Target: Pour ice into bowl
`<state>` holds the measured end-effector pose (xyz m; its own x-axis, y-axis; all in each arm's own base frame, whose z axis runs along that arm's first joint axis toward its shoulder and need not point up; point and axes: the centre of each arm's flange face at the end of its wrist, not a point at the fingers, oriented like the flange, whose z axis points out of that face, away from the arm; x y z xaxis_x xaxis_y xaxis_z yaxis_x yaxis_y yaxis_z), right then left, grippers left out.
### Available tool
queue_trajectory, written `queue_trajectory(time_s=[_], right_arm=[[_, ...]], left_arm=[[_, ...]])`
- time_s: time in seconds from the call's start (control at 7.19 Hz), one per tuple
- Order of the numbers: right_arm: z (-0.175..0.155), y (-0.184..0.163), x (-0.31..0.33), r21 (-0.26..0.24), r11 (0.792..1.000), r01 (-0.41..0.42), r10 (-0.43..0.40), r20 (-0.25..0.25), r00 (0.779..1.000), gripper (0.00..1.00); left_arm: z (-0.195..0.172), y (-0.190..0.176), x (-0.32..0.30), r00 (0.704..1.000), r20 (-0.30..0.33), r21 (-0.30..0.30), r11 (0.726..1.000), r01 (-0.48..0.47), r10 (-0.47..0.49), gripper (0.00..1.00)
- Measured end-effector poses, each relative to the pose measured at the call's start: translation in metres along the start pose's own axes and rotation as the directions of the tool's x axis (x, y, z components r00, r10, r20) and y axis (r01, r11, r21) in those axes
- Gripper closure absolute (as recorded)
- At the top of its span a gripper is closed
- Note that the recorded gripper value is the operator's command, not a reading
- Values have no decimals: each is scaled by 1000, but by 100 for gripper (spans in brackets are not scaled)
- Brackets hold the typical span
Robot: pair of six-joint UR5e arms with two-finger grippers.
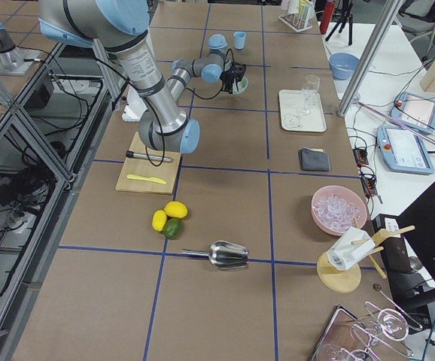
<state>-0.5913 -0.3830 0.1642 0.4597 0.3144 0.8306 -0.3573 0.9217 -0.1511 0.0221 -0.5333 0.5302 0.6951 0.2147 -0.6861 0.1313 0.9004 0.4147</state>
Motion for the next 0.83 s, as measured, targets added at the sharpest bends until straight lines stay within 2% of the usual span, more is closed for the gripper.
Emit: queue_trajectory(time_s=[0.14, 0.28, 0.56, 0.69, 0.83], right_arm=[[-29, -24, 36, -11, 1000, -13, 13, 9, 1000, 100], [-47, -50, 83, -16, 1000, 4, -4, -10, 1000, 100], [-63, -99, 201, -9, 989, 145, -145, -105, 984, 100], [-71, -129, 262, -20, 977, 210, -211, -138, 968, 100], [-84, -162, 330, -49, 964, 261, -266, -150, 952, 100]], left_arm=[[-2, 2, 1, 1000, -1, 2, 1000, -2, 2, 0], [-4, 3, 2, 1000, -2, 4, 1000, -4, 4, 0], [-6, 1, 6, 1000, -6, 10, 1000, -9, 9, 0], [-9, 0, 9, 1000, -11, 15, 1000, -13, 14, 0], [-12, -1, 12, 1000, -15, 19, 1000, -17, 17, 0]])
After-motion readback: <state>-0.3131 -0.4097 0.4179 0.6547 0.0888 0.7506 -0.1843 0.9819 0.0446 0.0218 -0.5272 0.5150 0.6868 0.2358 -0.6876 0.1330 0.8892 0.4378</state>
